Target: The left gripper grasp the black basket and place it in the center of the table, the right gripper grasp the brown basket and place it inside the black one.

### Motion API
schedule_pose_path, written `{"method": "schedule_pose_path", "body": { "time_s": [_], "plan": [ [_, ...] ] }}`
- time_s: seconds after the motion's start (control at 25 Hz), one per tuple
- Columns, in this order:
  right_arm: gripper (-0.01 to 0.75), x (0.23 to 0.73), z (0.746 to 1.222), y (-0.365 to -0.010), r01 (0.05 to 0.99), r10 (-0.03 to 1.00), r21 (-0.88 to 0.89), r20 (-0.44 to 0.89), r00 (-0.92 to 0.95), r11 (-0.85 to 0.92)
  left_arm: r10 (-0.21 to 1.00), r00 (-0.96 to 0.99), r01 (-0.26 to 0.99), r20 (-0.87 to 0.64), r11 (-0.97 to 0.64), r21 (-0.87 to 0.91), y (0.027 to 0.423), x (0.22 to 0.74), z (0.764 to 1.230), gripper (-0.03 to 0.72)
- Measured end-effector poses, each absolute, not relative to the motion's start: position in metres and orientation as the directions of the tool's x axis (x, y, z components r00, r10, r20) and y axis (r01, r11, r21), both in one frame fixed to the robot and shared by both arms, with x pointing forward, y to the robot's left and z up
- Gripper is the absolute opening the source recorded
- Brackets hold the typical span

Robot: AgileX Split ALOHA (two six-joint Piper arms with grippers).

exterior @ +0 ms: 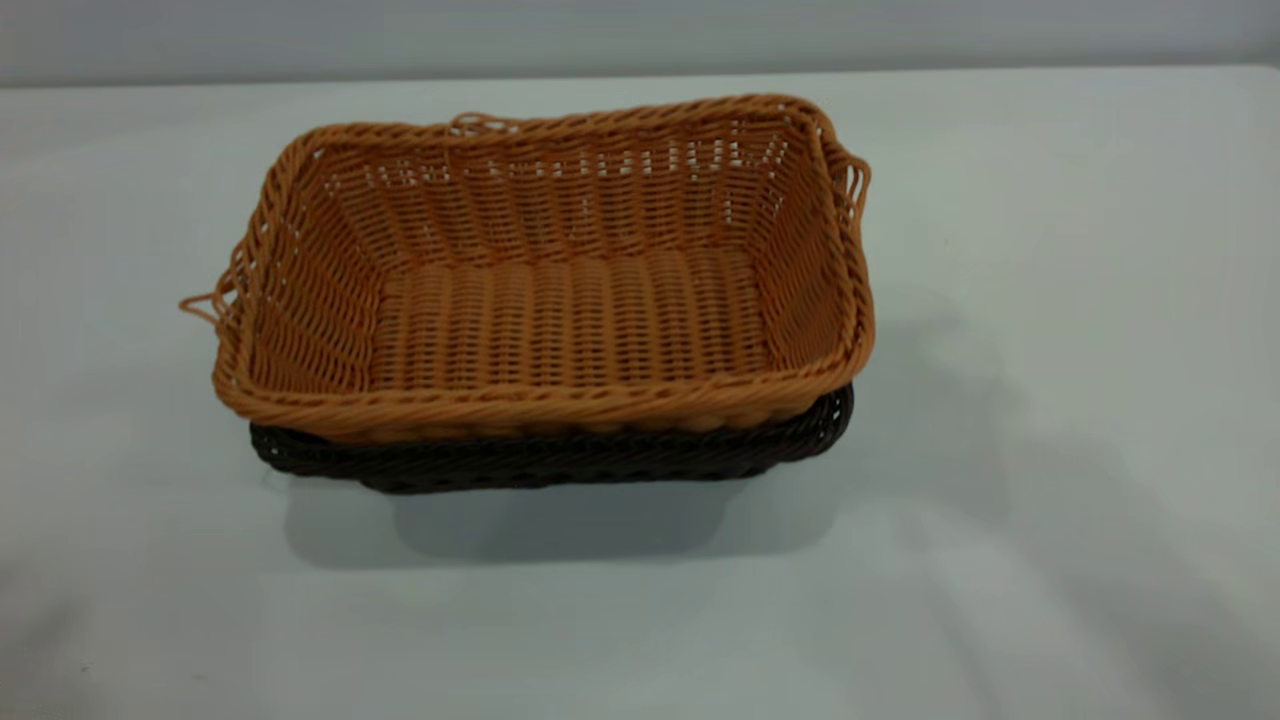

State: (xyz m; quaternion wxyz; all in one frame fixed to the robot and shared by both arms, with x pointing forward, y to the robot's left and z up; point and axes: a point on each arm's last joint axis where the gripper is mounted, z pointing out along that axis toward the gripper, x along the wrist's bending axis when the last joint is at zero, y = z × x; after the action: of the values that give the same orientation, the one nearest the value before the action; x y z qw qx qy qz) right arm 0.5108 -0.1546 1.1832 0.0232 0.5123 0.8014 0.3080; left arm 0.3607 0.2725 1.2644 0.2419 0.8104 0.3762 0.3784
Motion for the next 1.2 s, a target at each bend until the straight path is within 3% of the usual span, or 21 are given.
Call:
{"method": "schedule_pose_path", "body": {
  "time_s": [0.28, 0.56, 0.76, 1.0, 1.2],
  "plan": [
    [0.524, 0.407, 1.209, -0.201, 0.739, 0.835, 0.621, 0.238, -0.496, 0.262, 0.891, 0.319, 0.513, 0.325, -0.45, 0.731, 0.285, 0.338, 1.245, 0.366],
    [0.523, 0.338, 1.154, -0.25, 0.751, 0.923, 0.618, 0.103, -0.37, 0.232, 0.912, 0.387, 0.716, 0.133, -0.388, 0.581, 0.27, 0.341, 1.161, 0.369],
    [0.523, 0.323, 1.09, -0.266, 0.783, 0.956, 0.586, 0.043, -0.289, 0.21, 0.918, 0.397, 0.835, 0.003, -0.363, 0.414, 0.262, 0.338, 1.102, 0.369],
    [0.523, 0.31, 1.027, -0.271, 0.856, 0.963, 0.467, 0.033, -0.267, 0.221, 0.917, 0.395, 0.886, -0.065, -0.361, 0.292, 0.263, 0.32, 1.056, 0.369],
    [0.523, 0.306, 1.019, -0.273, 0.87, 0.963, 0.439, 0.035, -0.266, 0.224, 0.918, 0.39, 0.895, -0.071, -0.359, 0.266, 0.269, 0.302, 1.021, 0.369]
  ]
}}
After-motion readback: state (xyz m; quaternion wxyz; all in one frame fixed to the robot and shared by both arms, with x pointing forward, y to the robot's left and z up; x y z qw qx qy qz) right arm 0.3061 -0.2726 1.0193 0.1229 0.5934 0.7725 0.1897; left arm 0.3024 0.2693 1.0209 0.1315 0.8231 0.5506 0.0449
